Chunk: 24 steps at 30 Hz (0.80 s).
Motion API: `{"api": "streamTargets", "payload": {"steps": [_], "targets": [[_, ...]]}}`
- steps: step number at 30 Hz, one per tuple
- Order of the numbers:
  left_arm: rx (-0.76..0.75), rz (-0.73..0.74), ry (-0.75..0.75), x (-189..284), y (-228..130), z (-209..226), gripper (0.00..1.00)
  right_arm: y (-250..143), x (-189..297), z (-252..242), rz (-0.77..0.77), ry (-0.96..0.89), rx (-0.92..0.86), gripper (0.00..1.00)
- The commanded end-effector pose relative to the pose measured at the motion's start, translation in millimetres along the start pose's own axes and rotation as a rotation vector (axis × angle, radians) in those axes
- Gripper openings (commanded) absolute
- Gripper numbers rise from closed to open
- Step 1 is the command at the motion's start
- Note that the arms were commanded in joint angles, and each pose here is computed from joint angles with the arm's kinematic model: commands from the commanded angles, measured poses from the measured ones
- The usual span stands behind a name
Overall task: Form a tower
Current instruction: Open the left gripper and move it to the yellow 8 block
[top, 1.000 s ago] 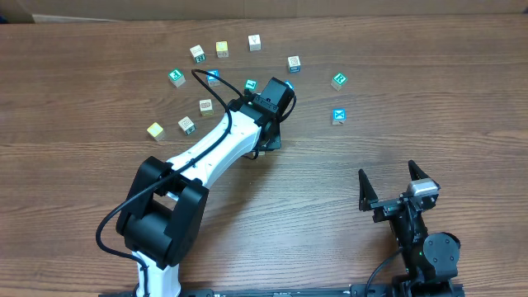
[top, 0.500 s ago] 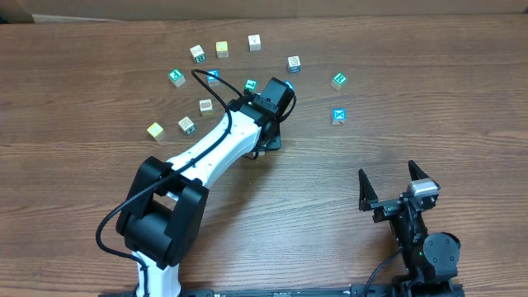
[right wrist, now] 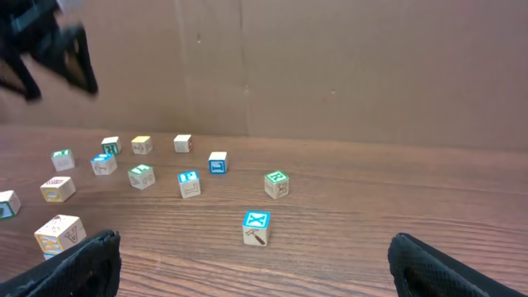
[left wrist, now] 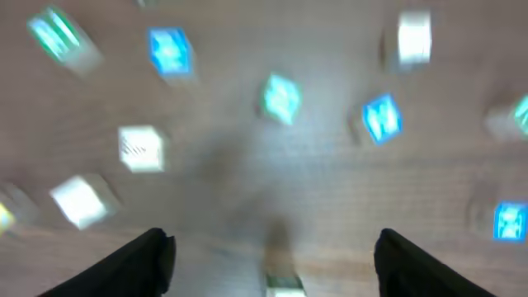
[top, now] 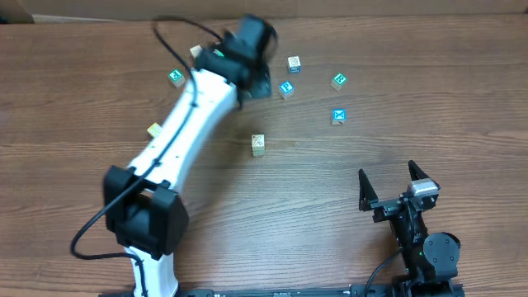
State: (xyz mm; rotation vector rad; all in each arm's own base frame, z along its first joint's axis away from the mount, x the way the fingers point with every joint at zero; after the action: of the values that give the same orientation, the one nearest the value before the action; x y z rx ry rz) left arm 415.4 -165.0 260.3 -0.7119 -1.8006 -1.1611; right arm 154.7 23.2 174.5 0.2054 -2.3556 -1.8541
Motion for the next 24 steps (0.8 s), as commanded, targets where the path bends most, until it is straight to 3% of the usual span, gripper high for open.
{"api": "streamTargets", "payload": {"steps": [1,7,12,16,24], "targets": [[0.009,-0.068,0.015,9.4,40.9,27.5,0.78,-2.1,-0.1,1.0,-0.002,0.000,0.001,1.00],[0.099,0.018,0.078,-11.4,57.9,76.0,0.68,-2.1,-0.1,1.0,-0.002,0.000,0.001,1.00],[0.088,0.129,0.147,-37.8,52.5,102.2,0.68,-2.1,-0.1,1.0,-0.002,0.000,0.001,1.00],[0.002,0.239,0.170,-66.7,41.3,108.8,0.68,-2.1,-0.1,1.0,-0.002,0.000,0.001,1.00],[-0.002,0.466,0.309,-125.3,5.4,126.9,0.67,-2.1,-0.1,1.0,-0.002,0.000,0.001,1.00]]}}
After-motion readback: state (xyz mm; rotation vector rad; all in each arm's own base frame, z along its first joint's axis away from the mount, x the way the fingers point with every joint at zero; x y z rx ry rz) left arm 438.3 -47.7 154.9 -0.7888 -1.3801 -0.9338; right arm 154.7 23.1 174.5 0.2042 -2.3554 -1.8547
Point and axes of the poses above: each gripper's point midway between its finger pads, its own x axis back along the fingers, its own z axis along the line the jaws close on, y = z × x, the point moved 9 cm from there along x, back along the fingers, and after that the axes turned 15 degrees about x, right-handed, at the moved point
